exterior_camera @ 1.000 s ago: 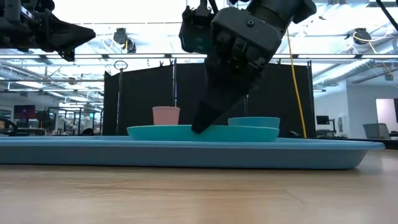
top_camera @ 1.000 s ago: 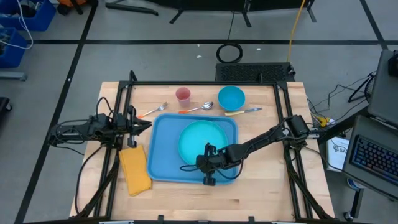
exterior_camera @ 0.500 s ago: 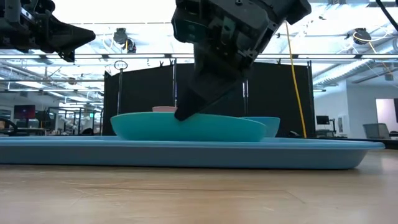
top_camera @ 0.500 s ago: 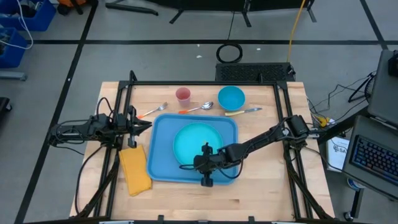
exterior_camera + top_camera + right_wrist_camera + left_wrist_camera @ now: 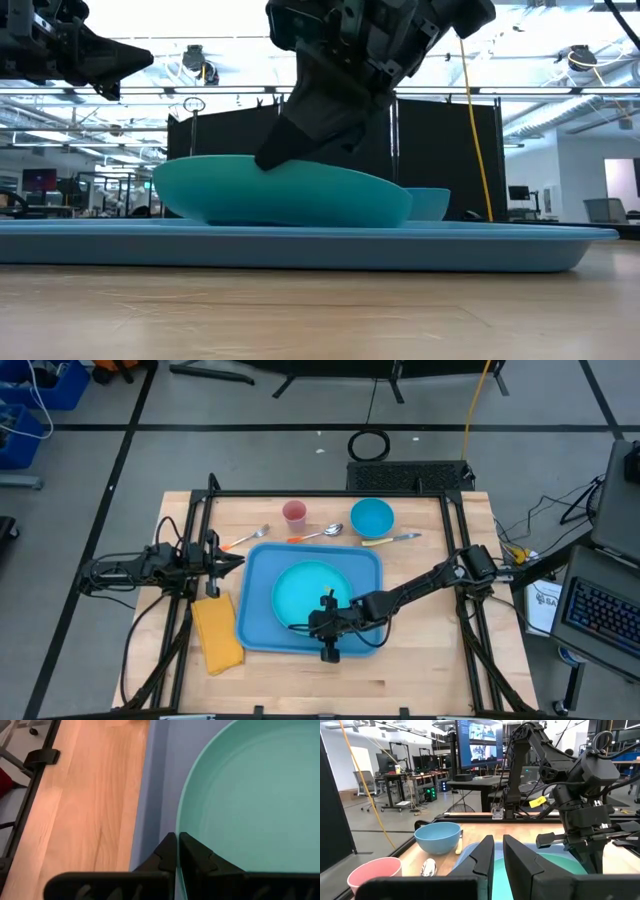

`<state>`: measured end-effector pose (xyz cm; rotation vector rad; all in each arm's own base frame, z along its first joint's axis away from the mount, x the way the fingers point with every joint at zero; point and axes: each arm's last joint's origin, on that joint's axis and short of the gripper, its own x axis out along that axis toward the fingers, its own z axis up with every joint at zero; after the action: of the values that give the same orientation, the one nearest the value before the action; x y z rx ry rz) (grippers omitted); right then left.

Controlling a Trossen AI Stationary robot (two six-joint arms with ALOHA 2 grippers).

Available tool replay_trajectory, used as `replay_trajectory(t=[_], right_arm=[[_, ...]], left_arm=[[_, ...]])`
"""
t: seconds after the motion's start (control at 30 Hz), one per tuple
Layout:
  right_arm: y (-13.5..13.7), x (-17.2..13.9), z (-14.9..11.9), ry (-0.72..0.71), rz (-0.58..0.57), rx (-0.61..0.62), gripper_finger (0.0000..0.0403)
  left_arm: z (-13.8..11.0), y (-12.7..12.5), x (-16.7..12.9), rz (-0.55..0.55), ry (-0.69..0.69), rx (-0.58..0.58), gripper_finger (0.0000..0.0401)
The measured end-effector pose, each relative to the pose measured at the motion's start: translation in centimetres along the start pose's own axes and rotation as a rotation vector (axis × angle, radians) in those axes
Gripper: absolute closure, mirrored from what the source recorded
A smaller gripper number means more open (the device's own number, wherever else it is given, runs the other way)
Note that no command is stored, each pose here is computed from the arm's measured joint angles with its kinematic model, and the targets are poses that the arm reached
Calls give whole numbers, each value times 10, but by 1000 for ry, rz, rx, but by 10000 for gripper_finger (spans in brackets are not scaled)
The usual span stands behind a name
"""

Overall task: Set up tray
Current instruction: Put the plate on the serving tray, then put the bowl on top of the plate

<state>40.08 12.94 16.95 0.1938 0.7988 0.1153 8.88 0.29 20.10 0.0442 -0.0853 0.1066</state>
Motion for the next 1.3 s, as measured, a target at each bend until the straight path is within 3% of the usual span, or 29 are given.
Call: replay_trajectory(t=[0.5,0.97,1.3], right_arm=[[0,0,0,1,0,1,384],[0,-7,5,-20,-4,30,338],[-16,-66,19,12,-234,26,356]], left_arm=[[0,0,0,0,1,-1,354],[0,0,0,0,2,-1,354],[-1,0,0,-1,7,-1,354]])
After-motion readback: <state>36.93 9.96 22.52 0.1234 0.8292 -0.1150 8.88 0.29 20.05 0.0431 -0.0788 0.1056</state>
